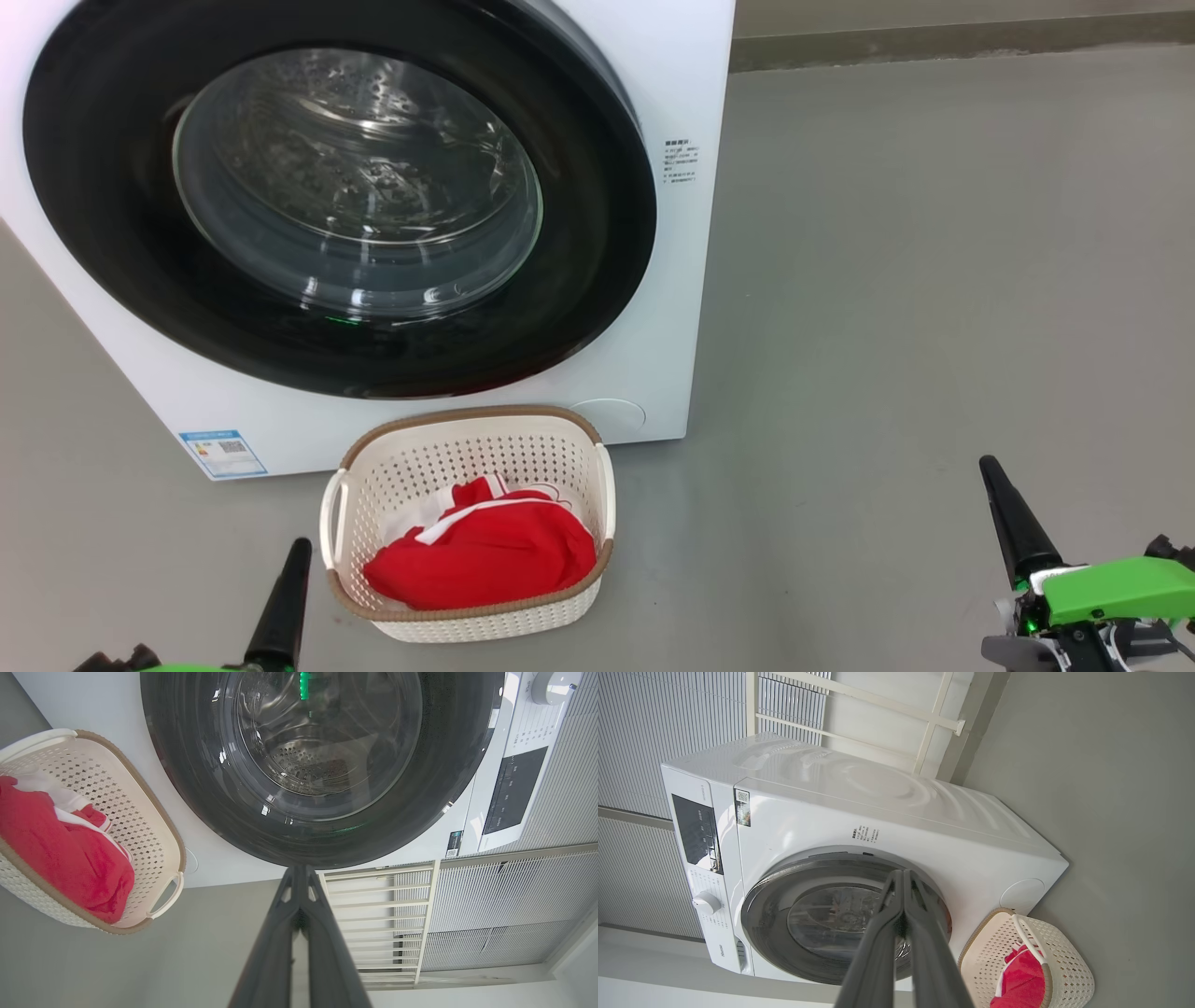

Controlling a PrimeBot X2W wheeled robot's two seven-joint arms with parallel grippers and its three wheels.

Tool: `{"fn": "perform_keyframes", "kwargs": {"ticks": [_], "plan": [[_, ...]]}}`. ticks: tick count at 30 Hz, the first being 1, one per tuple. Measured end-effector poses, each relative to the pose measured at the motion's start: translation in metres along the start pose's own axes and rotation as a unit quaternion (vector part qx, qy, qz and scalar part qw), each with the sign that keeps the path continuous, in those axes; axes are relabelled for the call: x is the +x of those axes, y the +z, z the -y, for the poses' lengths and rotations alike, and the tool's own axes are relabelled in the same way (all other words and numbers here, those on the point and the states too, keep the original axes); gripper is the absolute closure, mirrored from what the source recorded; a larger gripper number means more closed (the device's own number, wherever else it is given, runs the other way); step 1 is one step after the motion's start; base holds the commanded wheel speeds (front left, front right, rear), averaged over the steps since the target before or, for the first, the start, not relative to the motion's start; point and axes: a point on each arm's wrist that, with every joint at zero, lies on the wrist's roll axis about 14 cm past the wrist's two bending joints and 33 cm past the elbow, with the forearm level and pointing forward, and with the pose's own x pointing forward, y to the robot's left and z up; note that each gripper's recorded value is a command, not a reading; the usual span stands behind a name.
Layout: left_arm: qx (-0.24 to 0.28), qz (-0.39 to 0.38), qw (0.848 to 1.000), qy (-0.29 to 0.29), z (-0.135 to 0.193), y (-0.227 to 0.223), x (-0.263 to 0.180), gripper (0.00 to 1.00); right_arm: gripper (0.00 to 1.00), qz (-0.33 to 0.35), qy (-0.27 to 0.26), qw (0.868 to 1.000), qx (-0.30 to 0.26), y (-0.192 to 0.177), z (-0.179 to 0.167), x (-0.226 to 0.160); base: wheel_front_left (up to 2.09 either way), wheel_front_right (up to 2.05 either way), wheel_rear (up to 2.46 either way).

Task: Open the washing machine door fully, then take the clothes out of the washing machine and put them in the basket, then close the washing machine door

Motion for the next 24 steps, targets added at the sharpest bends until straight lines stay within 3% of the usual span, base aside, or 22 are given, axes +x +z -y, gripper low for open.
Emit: {"fn": "perform_keyframes", "kwargs": {"ticks": [14,24], "plan": [[-0.077,-0.008,0.997,-0.020,0.012,0.000,0.009,1.00,1.00,-0.008,0.014,0.998,0.068,-0.001,-0.008,0.008,0.00,0.00,0.00],[-0.078,-0.008,0.997,-0.021,0.013,0.000,0.009,1.00,1.00,-0.006,0.017,0.997,0.074,0.000,-0.010,0.009,0.00,0.00,0.00]]}}
